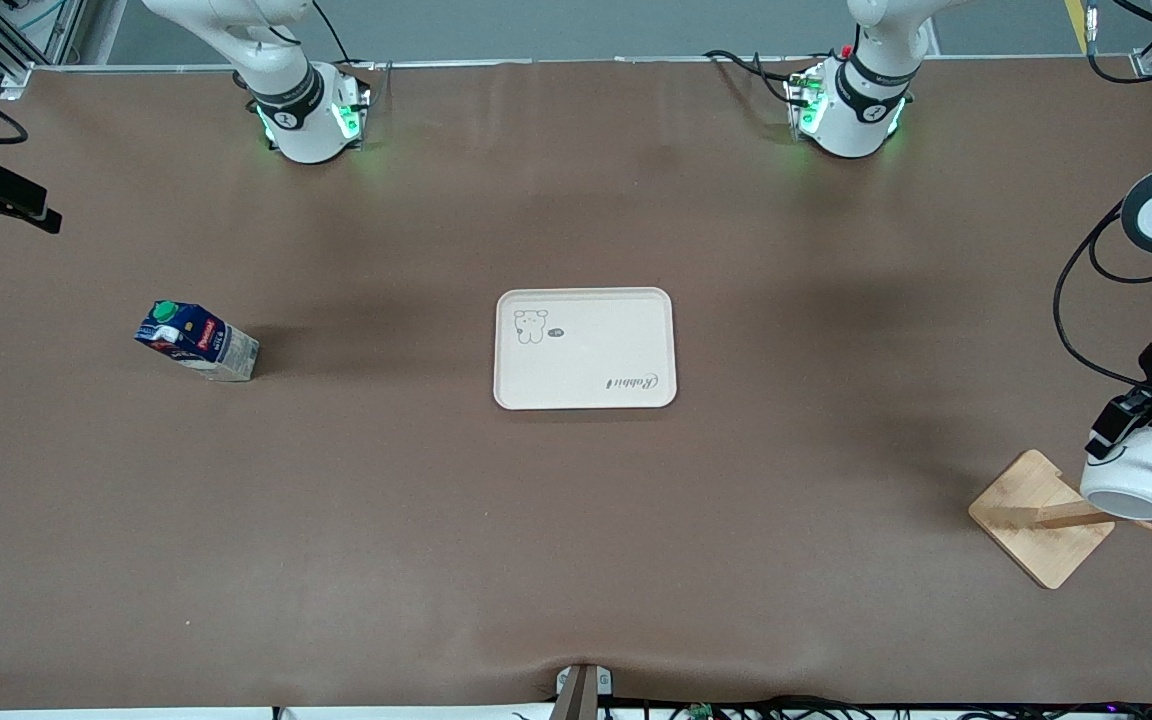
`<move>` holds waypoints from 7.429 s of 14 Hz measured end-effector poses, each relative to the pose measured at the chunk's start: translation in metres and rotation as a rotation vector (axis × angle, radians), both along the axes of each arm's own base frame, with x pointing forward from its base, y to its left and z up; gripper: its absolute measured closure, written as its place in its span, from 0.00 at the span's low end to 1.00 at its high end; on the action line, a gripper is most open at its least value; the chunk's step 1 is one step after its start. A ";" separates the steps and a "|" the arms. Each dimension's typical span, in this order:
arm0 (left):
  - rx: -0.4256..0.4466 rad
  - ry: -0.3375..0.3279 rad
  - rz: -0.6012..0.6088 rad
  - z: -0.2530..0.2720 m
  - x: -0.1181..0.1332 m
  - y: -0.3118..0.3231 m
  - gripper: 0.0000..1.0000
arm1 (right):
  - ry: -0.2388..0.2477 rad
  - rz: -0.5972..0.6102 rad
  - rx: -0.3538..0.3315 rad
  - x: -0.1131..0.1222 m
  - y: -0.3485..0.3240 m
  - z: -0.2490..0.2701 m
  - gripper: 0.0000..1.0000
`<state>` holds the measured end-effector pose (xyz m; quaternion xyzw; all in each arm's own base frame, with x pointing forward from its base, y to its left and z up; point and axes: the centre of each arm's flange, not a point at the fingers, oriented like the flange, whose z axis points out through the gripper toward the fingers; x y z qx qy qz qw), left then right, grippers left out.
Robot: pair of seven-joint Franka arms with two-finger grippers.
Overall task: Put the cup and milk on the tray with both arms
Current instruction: 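Reach the left gripper to the white mug on the wooden stand, then grasp the mug rim with the left gripper and lift it off, then carry the mug to the tray while the right gripper reaches the milk, then release the mug on the tray while the right gripper grasps the milk, then lift the milk carton with the right gripper toward the tray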
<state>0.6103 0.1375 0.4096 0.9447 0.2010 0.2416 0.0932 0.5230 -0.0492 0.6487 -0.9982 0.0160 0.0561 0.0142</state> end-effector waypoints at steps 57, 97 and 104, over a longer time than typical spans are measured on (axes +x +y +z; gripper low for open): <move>-0.254 0.933 0.258 -0.189 -0.095 -0.549 0.91 | 0.358 -0.174 0.007 0.073 -0.029 -0.200 0.00; 0.183 0.554 -0.104 0.164 0.006 -0.187 0.00 | 0.206 -0.045 0.005 0.014 0.010 -0.271 0.38; 0.273 0.455 -0.157 0.223 -0.022 -0.203 0.00 | 0.176 -0.010 -0.025 0.035 0.087 -0.200 0.38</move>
